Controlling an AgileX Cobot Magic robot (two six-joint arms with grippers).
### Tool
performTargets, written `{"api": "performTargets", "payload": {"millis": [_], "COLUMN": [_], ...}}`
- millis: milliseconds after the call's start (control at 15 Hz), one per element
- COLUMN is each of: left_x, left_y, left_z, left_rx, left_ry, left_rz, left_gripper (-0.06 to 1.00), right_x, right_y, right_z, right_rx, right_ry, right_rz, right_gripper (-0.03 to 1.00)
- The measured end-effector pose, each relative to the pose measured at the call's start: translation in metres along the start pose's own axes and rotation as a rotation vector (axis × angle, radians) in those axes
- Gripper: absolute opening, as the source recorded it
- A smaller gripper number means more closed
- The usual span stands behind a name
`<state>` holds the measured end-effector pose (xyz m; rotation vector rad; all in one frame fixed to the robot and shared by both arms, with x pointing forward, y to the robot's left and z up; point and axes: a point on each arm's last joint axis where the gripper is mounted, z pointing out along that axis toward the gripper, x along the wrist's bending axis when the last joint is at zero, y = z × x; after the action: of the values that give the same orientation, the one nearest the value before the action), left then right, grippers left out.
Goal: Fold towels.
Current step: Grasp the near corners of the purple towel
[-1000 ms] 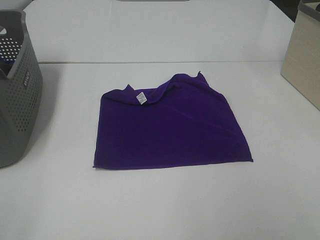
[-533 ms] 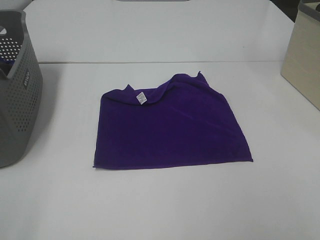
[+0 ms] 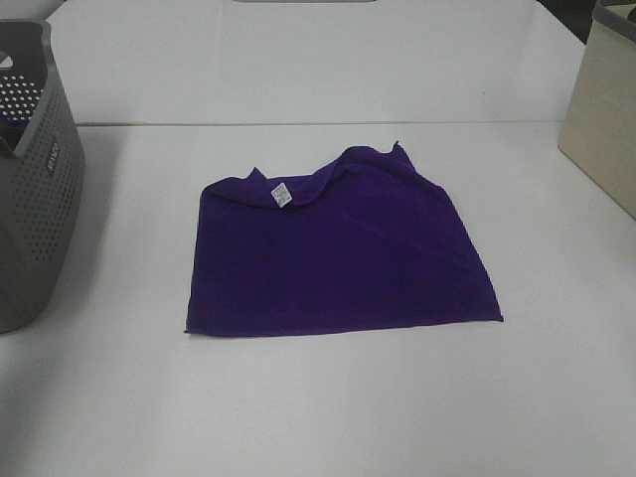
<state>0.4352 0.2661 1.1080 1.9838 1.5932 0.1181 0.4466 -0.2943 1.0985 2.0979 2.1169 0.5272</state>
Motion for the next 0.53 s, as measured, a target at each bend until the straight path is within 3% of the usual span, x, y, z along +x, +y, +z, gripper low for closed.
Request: {"api": "performTargets", "payload": {"millis": [133, 267, 467, 533], "left_x": [-0.004, -0.019, -0.025, -0.015], "left_y": [0.029, 0.050, 0.063, 0.065], "left_z": [0.047, 0.097, 0.166, 0.213], "left_rx": [0.075, 0.145, 0.275, 0.359], "left_ry": [-0.041, -0.071, -0.086, -0.076], "left_rz": [0.017, 0.043, 0.021, -0.018], "left_gripper": [0.99, 0.99, 0.99, 0.99], "right_x": [0.004, 0.003, -0.003, -0.008], "right_y": [0.027, 0.040, 0.054, 0.058], "right_z": [0.040, 0.074, 0.107, 0.119], "right_rx": [0.083, 0.138, 0.130, 0.115], "right_ry": [0.141, 0.222, 0.224, 0.195], "right_rz": [-0.026, -0.050, -0.032, -0.038], "right_gripper": [0.78, 0.78, 0.78, 0.78]}}
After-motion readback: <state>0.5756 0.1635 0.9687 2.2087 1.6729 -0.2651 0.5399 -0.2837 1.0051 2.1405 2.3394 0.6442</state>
